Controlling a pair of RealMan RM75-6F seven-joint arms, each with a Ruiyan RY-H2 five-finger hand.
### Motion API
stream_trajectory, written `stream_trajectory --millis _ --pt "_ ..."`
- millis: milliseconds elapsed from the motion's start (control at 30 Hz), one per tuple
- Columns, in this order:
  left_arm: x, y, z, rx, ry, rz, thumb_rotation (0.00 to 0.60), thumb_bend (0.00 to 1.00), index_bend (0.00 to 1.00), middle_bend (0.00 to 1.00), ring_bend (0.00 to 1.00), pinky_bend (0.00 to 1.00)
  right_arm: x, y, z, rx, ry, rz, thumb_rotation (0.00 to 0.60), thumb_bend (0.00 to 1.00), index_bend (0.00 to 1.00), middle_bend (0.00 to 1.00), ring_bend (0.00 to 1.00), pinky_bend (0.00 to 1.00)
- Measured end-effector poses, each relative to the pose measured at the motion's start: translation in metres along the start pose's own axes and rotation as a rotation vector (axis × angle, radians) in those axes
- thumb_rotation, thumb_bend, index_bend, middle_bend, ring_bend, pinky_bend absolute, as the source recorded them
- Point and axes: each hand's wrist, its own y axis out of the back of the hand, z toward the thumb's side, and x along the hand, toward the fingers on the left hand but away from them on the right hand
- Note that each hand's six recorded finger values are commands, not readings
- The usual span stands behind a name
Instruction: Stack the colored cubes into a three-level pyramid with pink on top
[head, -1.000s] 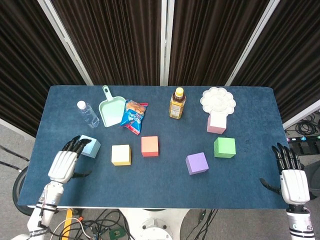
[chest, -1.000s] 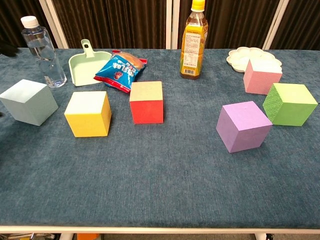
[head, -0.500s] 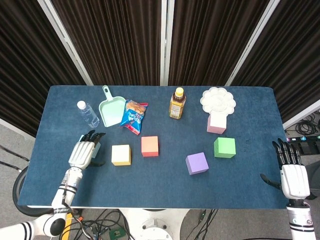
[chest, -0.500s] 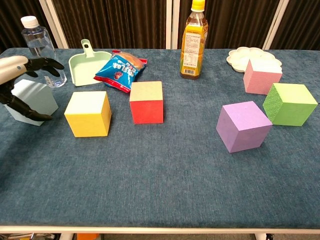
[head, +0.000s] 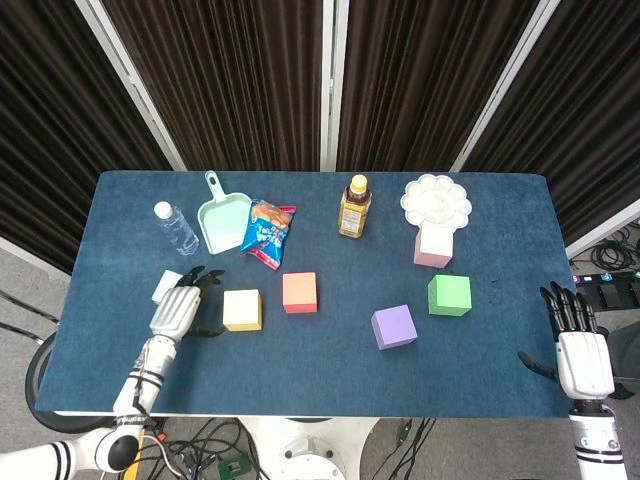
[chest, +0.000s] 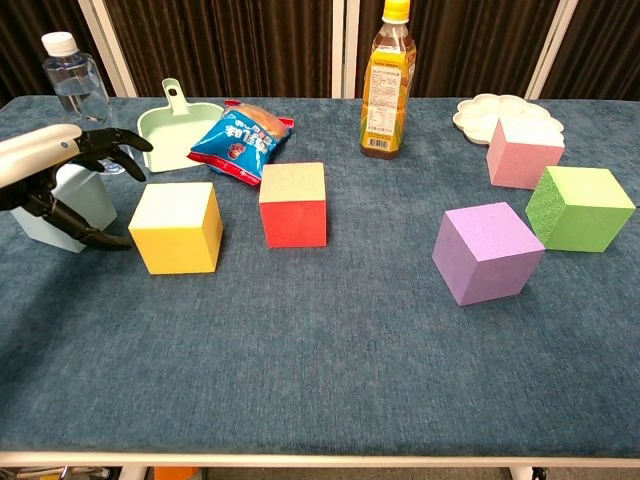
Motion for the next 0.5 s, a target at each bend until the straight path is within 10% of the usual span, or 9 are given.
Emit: stream_trajectory --millis 500 --pt "0.008 -0.01 0.016 -0.089 0.012 0.013 0.6 0.05 0.13 0.27 0.03 0.14 -0.007 -0.005 -0.002 -0.003 -0.019 0.014 0.6 0.0 0.0 0.0 0.0 0.0"
